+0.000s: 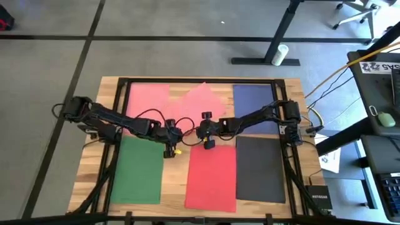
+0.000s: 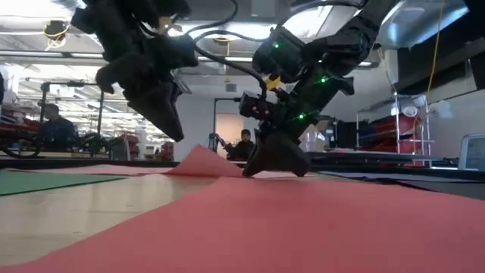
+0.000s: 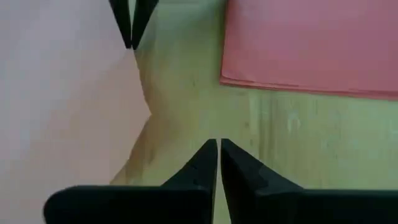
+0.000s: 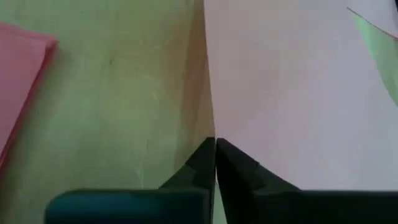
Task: Organize paper
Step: Stack the pink paper on top of the pink paper
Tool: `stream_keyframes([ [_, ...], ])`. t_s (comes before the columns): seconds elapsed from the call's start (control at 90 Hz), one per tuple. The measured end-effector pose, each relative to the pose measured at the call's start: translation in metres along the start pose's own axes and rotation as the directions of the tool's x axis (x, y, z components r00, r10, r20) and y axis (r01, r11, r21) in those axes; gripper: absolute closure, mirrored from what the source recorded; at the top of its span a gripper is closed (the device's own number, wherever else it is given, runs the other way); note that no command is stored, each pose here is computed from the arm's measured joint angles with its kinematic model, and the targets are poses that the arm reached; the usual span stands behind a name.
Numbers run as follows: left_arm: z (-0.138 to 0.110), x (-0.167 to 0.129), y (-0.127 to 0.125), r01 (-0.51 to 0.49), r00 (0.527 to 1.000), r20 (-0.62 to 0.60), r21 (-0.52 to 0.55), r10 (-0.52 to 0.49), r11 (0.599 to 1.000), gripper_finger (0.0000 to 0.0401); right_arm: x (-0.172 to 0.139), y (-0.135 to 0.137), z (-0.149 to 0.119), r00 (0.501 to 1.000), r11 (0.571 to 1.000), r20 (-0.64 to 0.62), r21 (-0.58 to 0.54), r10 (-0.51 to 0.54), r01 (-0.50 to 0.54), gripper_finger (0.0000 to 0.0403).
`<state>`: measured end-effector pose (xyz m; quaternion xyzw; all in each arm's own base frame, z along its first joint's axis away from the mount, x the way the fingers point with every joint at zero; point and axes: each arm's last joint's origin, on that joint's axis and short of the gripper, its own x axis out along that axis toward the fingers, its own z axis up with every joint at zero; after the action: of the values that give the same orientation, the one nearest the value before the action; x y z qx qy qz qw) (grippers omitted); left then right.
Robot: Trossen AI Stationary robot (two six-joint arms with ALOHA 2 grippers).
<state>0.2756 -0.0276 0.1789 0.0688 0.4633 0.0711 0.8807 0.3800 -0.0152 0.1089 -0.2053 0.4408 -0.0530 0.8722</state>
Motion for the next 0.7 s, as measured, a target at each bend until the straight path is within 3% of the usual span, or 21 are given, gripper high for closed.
stream_keyframes([
  [0.256, -0.019, 0.013, 0.012, -0.082, 0.997, -0.018, -0.055, 0.081, 0.995, 0.0319, -0.001, 0.000, 0.000, 1.000, 1.000, 0.002, 0.004, 0.003, -0.003, 0.0403],
  [0.378, -0.020, 0.017, 0.016, -0.090, 0.993, 0.064, -0.087, 0.095, 0.992, 0.0292, -0.001, 0.000, 0.001, 1.000, 1.000, 0.002, 0.003, 0.003, -0.003, 0.0403],
  [0.522, -0.013, 0.018, 0.022, -0.138, 0.976, 0.159, -0.078, 0.149, 0.987, 0.0274, -0.001, 0.000, 0.001, 1.000, 1.000, 0.003, 0.004, 0.003, -0.003, 0.0403],
  [0.7, -0.014, 0.019, 0.022, -0.108, 0.982, 0.150, -0.035, 0.112, 0.994, 0.0267, -0.001, 0.000, 0.001, 1.000, 1.000, 0.003, 0.004, 0.003, -0.003, 0.0403],
])
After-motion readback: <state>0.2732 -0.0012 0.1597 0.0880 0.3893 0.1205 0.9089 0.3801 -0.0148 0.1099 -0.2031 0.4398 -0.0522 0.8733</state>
